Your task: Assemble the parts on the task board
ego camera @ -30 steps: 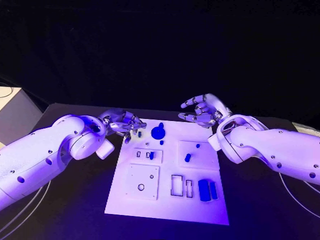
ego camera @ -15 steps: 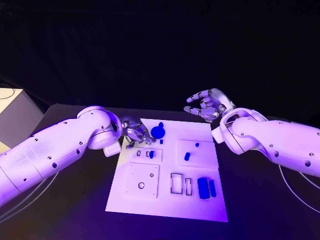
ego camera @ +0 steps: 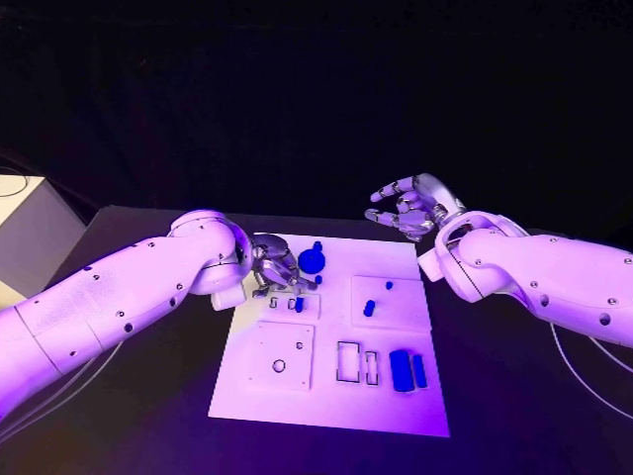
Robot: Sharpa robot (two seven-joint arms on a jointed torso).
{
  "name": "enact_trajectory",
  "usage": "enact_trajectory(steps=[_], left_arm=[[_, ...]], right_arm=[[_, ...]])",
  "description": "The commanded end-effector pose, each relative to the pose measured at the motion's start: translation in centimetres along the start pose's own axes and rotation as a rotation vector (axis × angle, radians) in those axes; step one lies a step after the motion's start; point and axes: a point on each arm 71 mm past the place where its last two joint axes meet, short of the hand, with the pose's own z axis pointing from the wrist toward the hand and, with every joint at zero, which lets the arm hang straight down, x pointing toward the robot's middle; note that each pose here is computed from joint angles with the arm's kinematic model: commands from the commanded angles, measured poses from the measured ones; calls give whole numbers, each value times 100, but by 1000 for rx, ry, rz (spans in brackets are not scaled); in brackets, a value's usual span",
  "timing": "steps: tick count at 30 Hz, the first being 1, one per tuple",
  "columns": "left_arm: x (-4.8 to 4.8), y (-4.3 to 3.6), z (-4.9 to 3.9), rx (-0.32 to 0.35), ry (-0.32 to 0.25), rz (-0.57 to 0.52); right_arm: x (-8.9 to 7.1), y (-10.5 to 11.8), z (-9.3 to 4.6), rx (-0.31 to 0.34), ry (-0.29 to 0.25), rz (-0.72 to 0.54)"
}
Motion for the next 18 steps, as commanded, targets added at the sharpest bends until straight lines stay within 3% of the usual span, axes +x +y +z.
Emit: enact_trajectory(steps=[1,18], left_arm=[[21,-12,9,-20,24,56],[21,-2,7,-33,14,84]], right_arm=[[17,1,3,-2,19,-1],[23,-25,4,8,22,-3]])
